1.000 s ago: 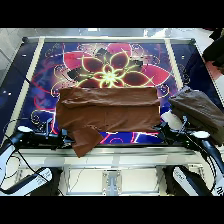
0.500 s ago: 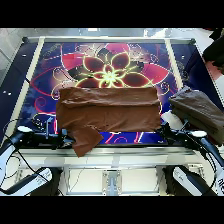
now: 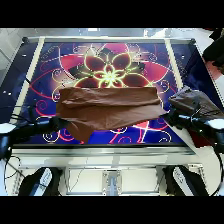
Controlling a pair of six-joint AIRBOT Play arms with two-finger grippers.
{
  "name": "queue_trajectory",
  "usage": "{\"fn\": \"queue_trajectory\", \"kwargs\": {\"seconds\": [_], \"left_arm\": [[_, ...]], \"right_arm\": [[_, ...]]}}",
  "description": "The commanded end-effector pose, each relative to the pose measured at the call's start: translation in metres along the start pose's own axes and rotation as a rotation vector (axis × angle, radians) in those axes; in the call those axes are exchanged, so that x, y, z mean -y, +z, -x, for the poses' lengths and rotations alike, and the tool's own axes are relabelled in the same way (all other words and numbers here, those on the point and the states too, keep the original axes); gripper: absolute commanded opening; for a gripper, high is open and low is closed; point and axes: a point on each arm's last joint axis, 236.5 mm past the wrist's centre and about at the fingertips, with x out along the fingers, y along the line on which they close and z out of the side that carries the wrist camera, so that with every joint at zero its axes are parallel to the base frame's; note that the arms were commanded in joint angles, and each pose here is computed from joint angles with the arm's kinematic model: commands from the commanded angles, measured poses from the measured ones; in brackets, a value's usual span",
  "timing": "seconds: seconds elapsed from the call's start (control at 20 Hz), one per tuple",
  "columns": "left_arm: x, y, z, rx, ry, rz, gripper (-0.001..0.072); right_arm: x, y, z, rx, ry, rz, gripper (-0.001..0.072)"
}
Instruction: Fold the shirts.
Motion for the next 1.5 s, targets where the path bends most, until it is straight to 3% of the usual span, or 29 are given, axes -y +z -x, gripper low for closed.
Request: {"fn": "queue_trajectory", "kwargs": {"seconds": [0.0,0.2,0.4,0.7,0.95,1.3,1.35,1.4,1.45], "left_arm": [[0.040,0.037,0.039,0.274,0.020,-0.093,0.0011],[0.039,0.082,0.070,0.495,0.107,-0.122,0.0008],[-0.005,0.108,0.040,0.401,0.179,-0.079,0.0008],[-0.019,0.181,-0.060,0.310,0.271,-0.273,0.0009],[-0.063,0.217,-0.111,0.256,0.310,-0.216,0.0008],[-0.098,0.210,-0.135,0.211,0.344,-0.170,0.0011],[-0.097,0.211,-0.134,0.213,0.342,-0.168,0.0025],[-0.094,0.213,-0.134,0.225,0.326,-0.148,0.0142],[-0.087,0.217,-0.132,0.247,0.303,-0.119,0.0360]], "right_arm": [[-0.040,0.007,0.041,0.028,-0.016,0.210,0.0016],[-0.040,0.021,0.039,0.039,-0.015,0.197,0.0015],[-0.028,0.044,-0.002,0.034,-0.035,0.176,0.0015],[0.005,0.085,-0.090,-0.054,-0.150,0.172,0.0015],[0.044,0.101,-0.124,-0.083,-0.224,0.098,0.0015],[0.064,0.113,-0.141,-0.053,-0.255,0.075,0.0016],[0.063,0.114,-0.141,-0.047,-0.251,0.072,0.0022],[0.060,0.117,-0.139,-0.042,-0.246,0.074,0.0094],[0.055,0.120,-0.136,-0.045,-0.237,0.074,0.0250]]}}
